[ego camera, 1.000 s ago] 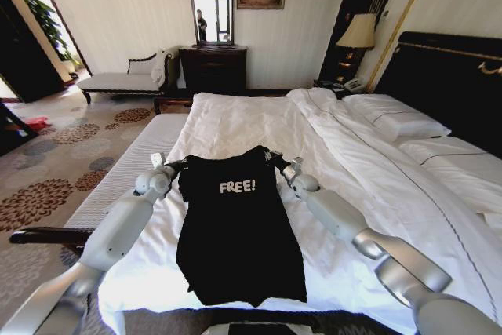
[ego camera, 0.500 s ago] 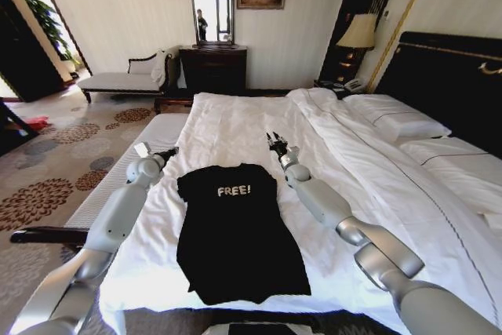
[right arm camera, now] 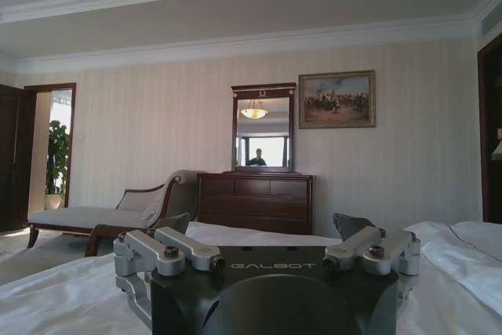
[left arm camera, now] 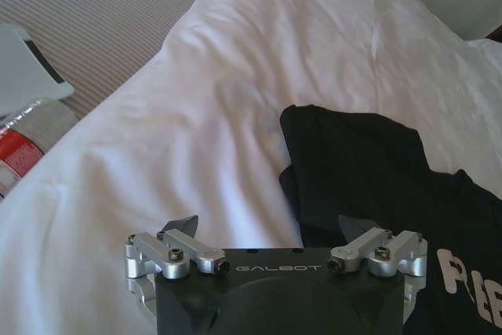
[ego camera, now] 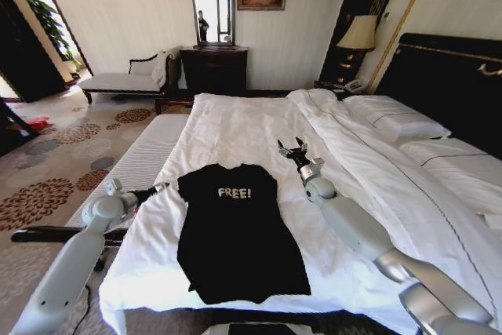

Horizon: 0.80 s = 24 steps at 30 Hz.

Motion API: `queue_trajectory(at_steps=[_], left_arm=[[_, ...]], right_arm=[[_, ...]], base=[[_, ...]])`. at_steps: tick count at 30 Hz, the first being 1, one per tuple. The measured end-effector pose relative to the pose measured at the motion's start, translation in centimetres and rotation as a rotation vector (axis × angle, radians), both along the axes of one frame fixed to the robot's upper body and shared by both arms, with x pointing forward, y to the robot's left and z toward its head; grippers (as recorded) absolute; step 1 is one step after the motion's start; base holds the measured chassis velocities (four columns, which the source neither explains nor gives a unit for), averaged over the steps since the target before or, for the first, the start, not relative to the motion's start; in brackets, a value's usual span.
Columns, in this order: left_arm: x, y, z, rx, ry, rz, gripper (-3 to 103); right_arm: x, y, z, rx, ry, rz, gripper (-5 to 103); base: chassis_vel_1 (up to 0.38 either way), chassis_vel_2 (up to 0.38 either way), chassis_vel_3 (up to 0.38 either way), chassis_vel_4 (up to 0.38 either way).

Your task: Fold the clothes on the bed.

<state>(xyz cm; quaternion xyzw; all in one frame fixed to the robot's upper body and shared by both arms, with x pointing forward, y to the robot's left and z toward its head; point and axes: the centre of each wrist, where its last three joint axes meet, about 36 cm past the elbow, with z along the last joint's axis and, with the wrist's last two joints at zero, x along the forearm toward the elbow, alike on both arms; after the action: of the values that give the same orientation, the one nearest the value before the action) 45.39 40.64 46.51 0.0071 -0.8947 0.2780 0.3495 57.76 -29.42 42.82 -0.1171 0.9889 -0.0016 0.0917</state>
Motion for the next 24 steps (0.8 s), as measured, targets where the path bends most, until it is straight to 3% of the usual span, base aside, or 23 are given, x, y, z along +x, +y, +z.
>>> queue_trajectory(at_steps=[9, 16, 24], left_arm=[[0.7, -0.9, -1.4, -0.016, 0.039, 0.029, 100], [1.8, -0.1, -1.8, 0.04, 0.055, 0.058, 100], [3.9, -1.3, -3.1, 0.009, 0.085, 0.055, 100]], right_arm=[[-1.5, -1.3, -0.5, 0.009, 0.003, -0.02, 100], [-1.6, -2.1, -1.2, 0.006, 0.017, -0.038, 100], [-1.1, -1.0, -2.0, 0.01, 0.033, -0.029, 100]], base=[[0.0, 0.0, 0.0, 0.0], [0.0, 0.0, 0.0, 0.0], [0.0, 0.0, 0.0, 0.0]])
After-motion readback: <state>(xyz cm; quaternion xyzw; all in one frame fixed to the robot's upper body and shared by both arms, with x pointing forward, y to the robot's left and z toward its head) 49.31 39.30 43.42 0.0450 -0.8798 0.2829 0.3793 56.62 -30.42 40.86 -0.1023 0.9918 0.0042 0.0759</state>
